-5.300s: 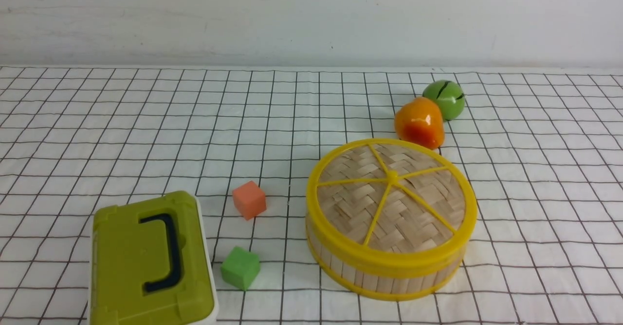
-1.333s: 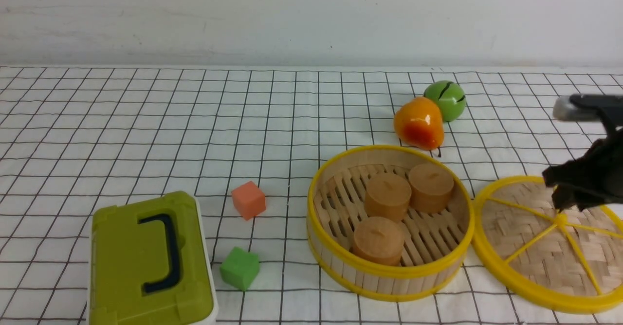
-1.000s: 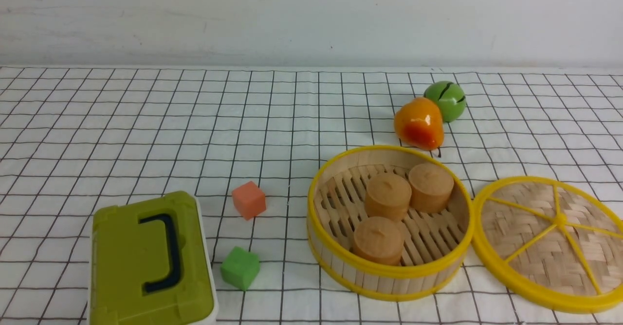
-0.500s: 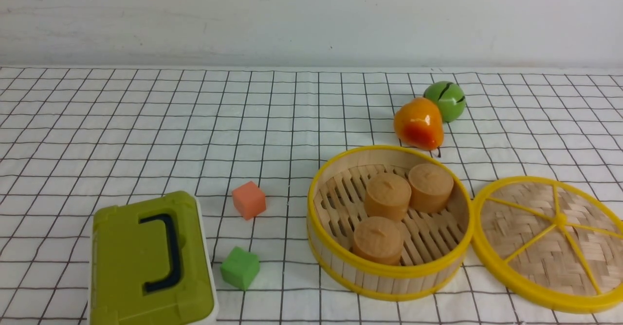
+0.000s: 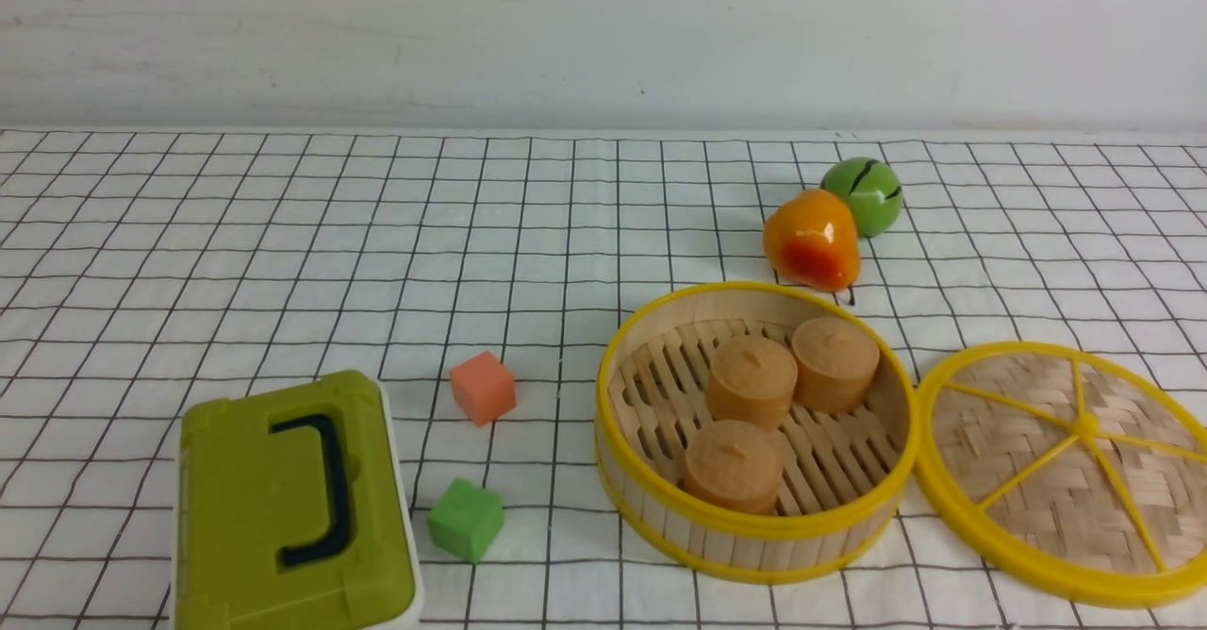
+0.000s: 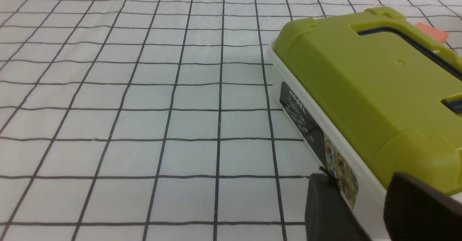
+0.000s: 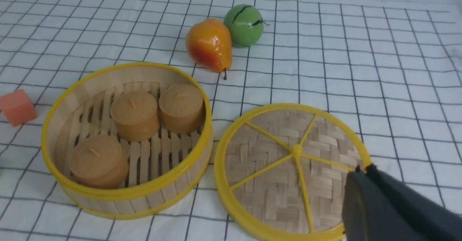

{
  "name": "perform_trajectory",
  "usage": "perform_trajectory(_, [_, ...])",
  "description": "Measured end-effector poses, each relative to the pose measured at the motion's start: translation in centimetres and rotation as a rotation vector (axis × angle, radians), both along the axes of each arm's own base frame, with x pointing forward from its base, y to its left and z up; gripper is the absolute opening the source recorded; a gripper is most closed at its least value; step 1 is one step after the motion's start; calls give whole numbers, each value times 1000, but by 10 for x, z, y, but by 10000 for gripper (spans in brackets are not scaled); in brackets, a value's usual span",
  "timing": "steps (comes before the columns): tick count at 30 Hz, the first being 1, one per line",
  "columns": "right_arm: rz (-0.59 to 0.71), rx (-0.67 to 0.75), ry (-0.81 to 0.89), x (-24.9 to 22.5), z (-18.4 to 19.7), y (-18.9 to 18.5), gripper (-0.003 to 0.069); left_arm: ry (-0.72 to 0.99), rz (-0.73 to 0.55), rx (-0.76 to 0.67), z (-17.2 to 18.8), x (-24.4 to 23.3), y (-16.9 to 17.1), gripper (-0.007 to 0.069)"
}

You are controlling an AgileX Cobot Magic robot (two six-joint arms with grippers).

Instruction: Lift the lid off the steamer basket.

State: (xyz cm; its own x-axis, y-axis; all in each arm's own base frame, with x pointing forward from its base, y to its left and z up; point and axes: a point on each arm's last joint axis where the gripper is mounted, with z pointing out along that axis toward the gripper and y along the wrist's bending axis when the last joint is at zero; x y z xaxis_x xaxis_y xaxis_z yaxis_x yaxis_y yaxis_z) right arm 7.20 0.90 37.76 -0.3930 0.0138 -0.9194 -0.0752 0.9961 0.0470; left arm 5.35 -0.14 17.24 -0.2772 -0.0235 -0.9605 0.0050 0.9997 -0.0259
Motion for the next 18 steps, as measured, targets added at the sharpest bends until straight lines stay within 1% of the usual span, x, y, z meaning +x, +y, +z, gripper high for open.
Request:
perform_trajectory(2, [-16, -2, -50, 5, -3, -2, -24, 0, 0, 0, 0, 0, 0, 239])
perform_trajectory(5, [-52, -26, -163, 10, -26, -6, -24, 0, 0, 0, 0, 0, 0, 239])
perform_trajectory(7, [-58, -33, -194, 9, -34, -6, -24, 0, 0, 0, 0, 0, 0, 239])
perform_trajectory(8, [-65, -47, -248, 6, -44, -7, -24, 0, 0, 0, 0, 0, 0, 239])
perform_trajectory(9, [-68, -56, -275, 3, -62, -7, -24, 0, 0, 0, 0, 0, 0, 239])
perform_trajectory(11, [-76, -55, -329, -3, -84, -8, -24, 0, 0, 0, 0, 0, 0, 239])
perform_trajectory(13, [-86, -42, -338, -6, -107, -9, -24, 0, 0, 0, 0, 0, 0, 239])
perform_trajectory(14, [-86, -40, -340, -7, -110, -9, -24, 0, 0, 0, 0, 0, 0, 239])
perform_trajectory(18, [-100, -24, -359, -12, -148, -9, -24, 0, 0, 0, 0, 0, 0, 239])
